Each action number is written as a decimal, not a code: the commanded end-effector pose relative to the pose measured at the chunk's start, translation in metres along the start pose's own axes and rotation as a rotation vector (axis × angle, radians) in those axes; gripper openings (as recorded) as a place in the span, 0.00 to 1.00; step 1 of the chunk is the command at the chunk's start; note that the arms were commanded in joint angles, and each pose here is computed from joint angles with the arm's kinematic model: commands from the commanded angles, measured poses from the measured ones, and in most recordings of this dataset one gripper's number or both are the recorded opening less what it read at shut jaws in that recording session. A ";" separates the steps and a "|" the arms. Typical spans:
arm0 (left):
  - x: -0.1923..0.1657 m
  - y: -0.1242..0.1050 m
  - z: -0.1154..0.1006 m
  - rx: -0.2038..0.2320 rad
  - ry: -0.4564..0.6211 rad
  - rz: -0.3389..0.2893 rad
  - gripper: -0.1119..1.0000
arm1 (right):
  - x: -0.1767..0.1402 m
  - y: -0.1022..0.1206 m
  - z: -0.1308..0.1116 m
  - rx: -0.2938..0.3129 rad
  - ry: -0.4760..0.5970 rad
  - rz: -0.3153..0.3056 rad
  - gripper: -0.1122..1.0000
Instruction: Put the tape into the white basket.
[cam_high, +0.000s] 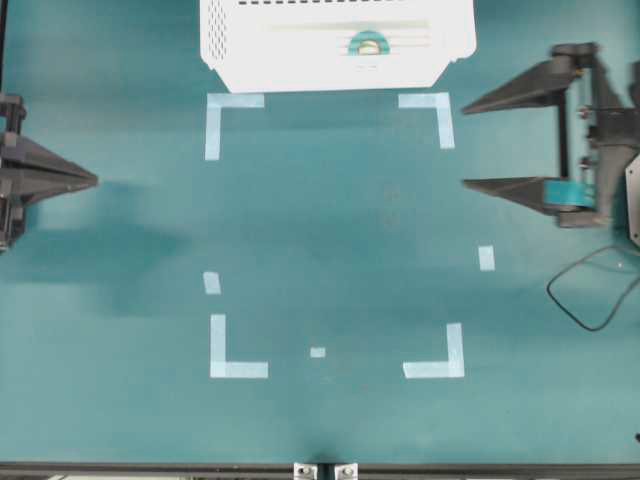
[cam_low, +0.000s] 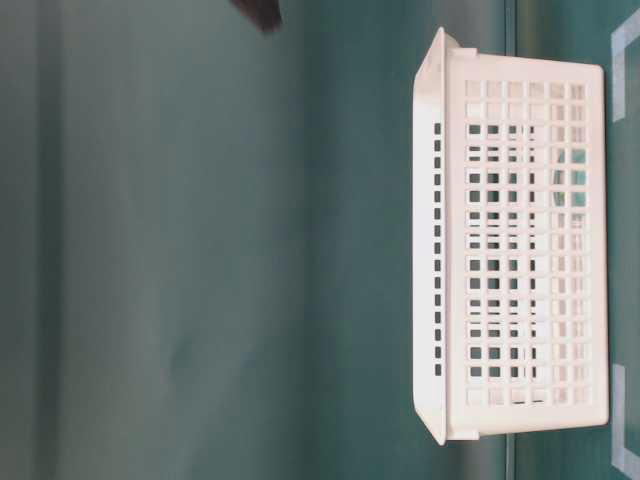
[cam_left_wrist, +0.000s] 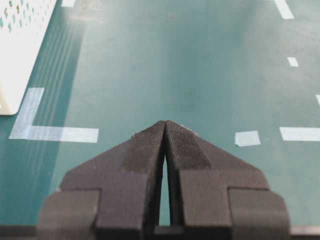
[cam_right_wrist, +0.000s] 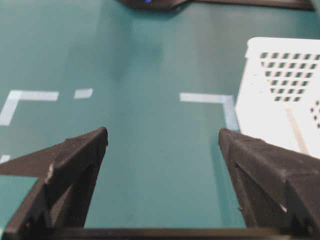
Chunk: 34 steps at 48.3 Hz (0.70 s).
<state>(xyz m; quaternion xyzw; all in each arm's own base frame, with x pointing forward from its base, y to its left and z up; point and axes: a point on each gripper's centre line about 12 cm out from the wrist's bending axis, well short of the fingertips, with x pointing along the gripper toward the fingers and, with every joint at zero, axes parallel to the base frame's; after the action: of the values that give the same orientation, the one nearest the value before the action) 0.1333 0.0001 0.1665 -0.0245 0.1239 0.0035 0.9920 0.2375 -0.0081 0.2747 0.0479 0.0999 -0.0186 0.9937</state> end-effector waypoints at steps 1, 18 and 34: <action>0.000 0.000 0.006 -0.001 -0.016 0.004 0.00 | -0.017 0.000 0.003 0.000 -0.066 0.006 0.96; 0.000 0.000 0.006 -0.001 -0.016 0.004 0.00 | -0.058 0.000 -0.021 0.006 -0.146 0.020 0.96; 0.000 0.001 0.005 0.002 -0.014 0.006 0.00 | -0.078 -0.002 -0.041 0.005 -0.192 0.024 0.96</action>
<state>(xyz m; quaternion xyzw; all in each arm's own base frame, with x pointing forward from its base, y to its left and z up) 0.1333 0.0003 0.1667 -0.0246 0.1231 0.0043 0.9921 0.1554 -0.0042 0.2477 0.0505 0.0121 -0.0126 0.9986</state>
